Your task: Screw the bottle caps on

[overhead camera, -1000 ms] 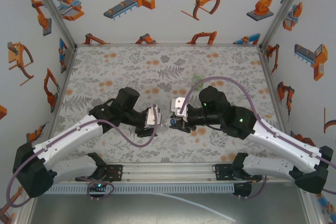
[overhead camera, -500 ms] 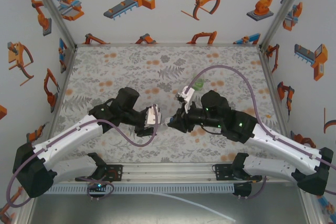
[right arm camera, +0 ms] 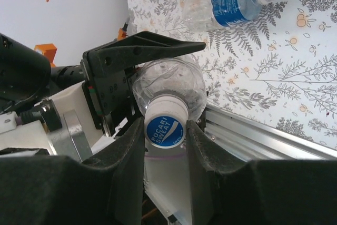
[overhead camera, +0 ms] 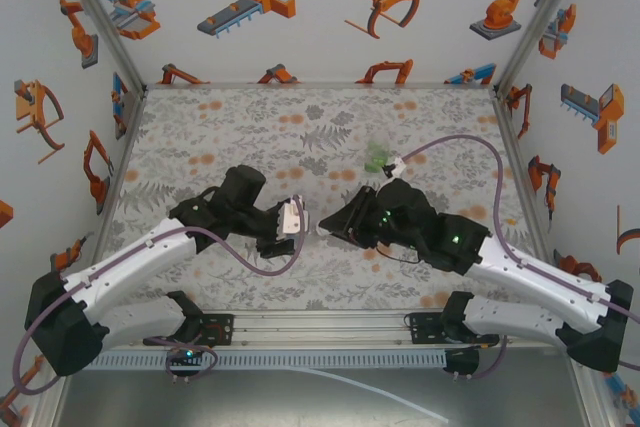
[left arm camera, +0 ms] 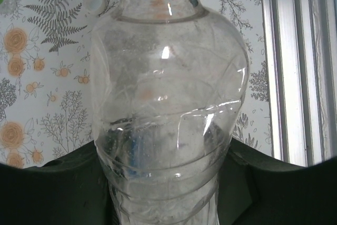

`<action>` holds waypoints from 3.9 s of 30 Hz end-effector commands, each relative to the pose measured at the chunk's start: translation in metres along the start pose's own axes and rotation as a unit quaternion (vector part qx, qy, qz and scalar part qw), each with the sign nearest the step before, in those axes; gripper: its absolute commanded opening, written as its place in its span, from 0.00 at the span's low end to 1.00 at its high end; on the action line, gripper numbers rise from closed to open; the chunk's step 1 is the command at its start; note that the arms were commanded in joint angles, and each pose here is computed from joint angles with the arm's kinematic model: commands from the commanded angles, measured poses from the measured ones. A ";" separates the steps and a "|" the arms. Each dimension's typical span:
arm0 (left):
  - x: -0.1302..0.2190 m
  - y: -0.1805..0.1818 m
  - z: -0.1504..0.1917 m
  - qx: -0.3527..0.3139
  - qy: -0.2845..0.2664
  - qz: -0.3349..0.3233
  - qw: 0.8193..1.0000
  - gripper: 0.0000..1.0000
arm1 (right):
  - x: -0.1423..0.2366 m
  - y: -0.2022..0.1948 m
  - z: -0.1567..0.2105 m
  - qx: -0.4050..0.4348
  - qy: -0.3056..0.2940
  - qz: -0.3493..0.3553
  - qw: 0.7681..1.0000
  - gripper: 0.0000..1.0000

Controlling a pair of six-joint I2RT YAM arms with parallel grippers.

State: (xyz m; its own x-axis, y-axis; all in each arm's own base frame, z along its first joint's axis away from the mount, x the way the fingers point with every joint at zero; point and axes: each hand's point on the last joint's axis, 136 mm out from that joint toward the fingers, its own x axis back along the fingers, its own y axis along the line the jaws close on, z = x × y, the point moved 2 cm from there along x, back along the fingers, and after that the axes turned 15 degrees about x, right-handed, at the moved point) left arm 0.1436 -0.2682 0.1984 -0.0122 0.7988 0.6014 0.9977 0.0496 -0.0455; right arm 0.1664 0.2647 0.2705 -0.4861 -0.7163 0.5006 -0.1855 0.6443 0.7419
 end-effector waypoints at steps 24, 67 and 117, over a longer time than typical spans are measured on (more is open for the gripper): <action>0.015 -0.027 -0.033 -0.012 -0.057 0.074 0.996 0.00 | 0.073 0.089 0.029 0.754 -0.037 -0.262 0.602 0.51; 0.016 -0.004 -0.038 -0.001 -0.077 -0.013 0.997 0.00 | 0.005 0.006 -0.026 0.021 -0.044 0.030 0.998 0.00; 0.030 -0.036 -0.046 -0.008 -0.066 0.081 0.994 0.00 | 0.053 0.100 0.026 0.741 -0.021 -0.269 0.615 0.08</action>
State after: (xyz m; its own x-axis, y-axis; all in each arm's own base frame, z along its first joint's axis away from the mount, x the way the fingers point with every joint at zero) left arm 0.1159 -0.2739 0.2393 0.1242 0.8556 0.5026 0.9885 -0.0626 -0.1377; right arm 0.1015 0.2947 0.3523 -0.0436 -0.9290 0.3675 -0.8825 -0.1365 -0.4500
